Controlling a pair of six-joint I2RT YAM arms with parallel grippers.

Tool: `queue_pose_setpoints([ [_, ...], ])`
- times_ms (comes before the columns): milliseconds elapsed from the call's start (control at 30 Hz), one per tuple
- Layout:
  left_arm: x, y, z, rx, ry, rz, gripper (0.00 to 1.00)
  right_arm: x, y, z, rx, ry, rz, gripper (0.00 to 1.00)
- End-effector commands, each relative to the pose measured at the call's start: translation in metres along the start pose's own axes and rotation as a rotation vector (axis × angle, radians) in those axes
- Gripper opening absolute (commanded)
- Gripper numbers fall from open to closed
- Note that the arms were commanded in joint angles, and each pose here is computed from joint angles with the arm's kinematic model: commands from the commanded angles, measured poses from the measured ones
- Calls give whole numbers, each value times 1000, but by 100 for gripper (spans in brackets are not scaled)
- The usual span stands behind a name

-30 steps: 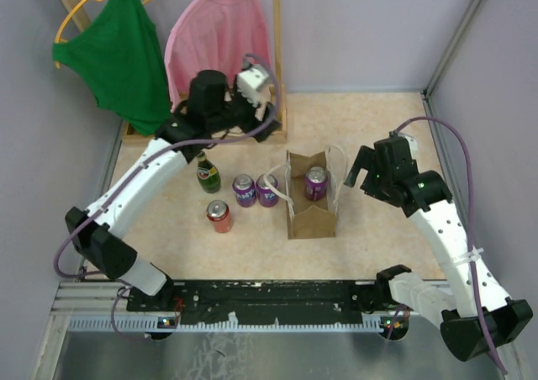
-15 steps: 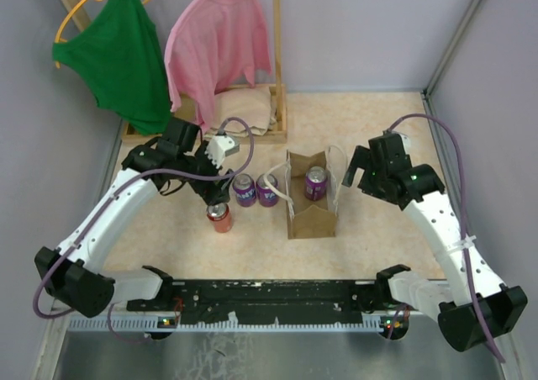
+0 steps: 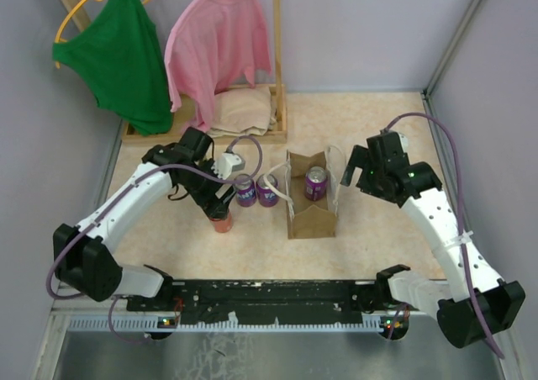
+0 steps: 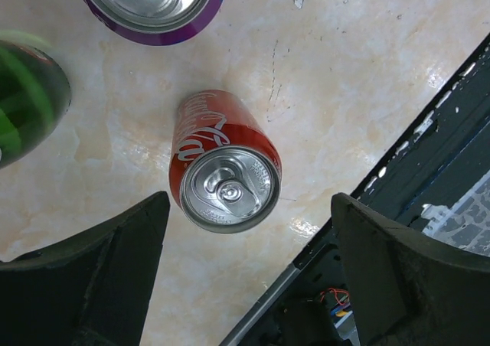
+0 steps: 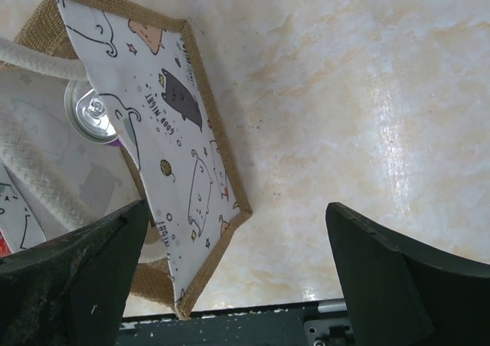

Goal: Place the beverage into the canvas bag

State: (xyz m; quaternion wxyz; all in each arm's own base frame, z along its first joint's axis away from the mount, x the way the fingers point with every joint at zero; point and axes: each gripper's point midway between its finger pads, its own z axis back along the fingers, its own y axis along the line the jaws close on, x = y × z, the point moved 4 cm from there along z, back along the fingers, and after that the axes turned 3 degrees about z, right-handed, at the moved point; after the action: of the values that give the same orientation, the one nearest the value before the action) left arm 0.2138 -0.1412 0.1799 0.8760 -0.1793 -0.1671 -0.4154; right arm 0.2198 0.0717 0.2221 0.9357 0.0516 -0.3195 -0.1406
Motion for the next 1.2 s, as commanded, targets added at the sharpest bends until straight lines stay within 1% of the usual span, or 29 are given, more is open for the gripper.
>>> queue_pose_setpoints([
  [0, -3, 7, -10, 22, 23, -12, 92, 15, 1, 18, 35, -82, -28, 99],
  [333, -11, 15, -30, 31, 49, -22, 92, 11, -1, 20, 29, -80, -43, 99],
  [567, -17, 14, -40, 25, 73, -21, 89, 11, -1, 19, 26, -77, -41, 99],
  [600, -17, 14, -41, 26, 74, -22, 86, 11, -1, 18, 26, -76, -42, 99],
  [633, -17, 14, -42, 24, 75, -23, 81, 11, -1, 18, 27, -75, -41, 99],
  [667, -18, 14, -42, 22, 78, -22, 71, 11, -1, 17, 26, -74, -40, 99],
  [733, -17, 13, -42, 14, 77, -18, 46, 10, -1, 16, 25, -71, -42, 99],
  [800, -12, 13, -39, 17, 66, -17, 16, 9, -1, 16, 24, -68, -41, 99],
  [833, -8, 12, -35, 21, 55, -19, 6, 9, -1, 16, 25, -66, -42, 99],
  [867, -3, 12, -31, 24, 42, -21, 0, 8, -1, 16, 25, -65, -42, 99],
  [1000, 25, 10, -3, 37, -43, -61, 0, 7, -2, 15, 26, -64, -43, 99],
  [1100, 58, 9, 26, 65, -141, -104, 0, 6, -2, 14, 26, -60, -43, 99],
  [1167, 85, 9, 50, 92, -226, -125, 0, 6, -1, 14, 29, -59, -44, 99],
])
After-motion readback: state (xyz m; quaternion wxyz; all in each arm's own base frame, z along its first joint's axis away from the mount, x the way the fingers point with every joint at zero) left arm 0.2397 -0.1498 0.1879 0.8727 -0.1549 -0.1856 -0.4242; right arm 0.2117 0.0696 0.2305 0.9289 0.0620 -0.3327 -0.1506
